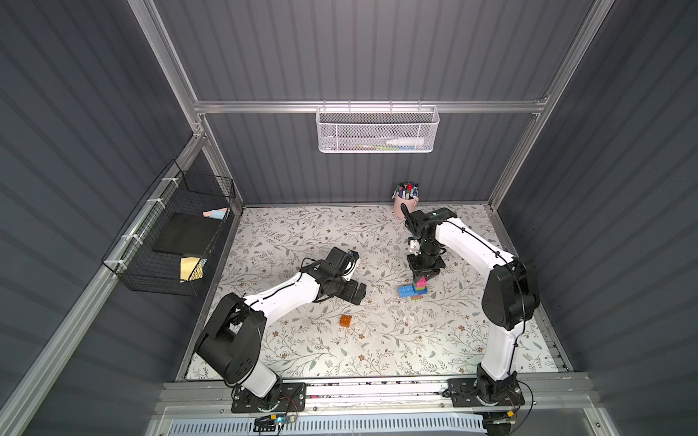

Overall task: Assemble the number 4 with lego
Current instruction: Assemble the lego brick with the lego brick.

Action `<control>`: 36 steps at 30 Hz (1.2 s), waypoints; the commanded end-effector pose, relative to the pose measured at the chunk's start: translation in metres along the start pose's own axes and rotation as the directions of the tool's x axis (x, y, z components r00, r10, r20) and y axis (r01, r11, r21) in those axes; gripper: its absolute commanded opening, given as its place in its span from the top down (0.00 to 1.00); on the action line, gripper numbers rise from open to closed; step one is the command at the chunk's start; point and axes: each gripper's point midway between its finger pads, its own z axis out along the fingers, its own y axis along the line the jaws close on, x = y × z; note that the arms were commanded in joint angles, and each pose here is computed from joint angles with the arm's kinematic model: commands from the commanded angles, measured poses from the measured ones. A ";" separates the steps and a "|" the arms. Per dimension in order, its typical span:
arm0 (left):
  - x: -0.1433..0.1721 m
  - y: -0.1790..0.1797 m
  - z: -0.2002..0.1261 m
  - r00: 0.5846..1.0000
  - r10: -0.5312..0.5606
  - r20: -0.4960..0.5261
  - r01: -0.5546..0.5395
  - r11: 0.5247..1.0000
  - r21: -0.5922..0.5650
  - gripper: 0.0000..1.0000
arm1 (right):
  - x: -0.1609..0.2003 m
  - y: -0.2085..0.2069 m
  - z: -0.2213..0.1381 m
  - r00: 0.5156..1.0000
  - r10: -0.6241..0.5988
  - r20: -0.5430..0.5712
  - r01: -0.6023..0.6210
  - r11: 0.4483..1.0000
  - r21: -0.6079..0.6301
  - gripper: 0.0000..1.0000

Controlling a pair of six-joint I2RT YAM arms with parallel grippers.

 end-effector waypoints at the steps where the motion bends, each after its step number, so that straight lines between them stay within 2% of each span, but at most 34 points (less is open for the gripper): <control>1: 0.007 0.002 0.001 1.000 0.010 -0.023 -0.010 1.000 -0.008 0.01 | 0.008 -0.011 0.039 0.995 0.045 -0.086 -0.040 0.997 0.064 0.73; 10: 0.002 0.001 0.001 1.000 0.015 -0.020 -0.015 1.000 -0.008 0.01 | 0.013 -0.009 0.048 0.990 0.111 -0.091 -0.107 0.993 0.042 0.71; 21: 0.000 0.003 -0.005 1.000 0.028 -0.013 -0.028 0.999 -0.021 0.00 | 0.002 -0.008 0.030 0.991 0.128 -0.037 -0.127 0.992 0.027 0.59; 24: 0.001 0.003 -0.005 0.999 0.029 -0.014 -0.030 0.999 -0.023 0.00 | 0.001 -0.009 0.029 0.991 0.133 -0.031 -0.132 0.991 0.028 0.60; 36: 0.001 0.004 -0.008 1.000 0.027 -0.009 -0.028 0.999 -0.029 0.01 | -0.006 -0.001 0.016 0.992 0.124 0.012 -0.124 0.992 -0.025 0.40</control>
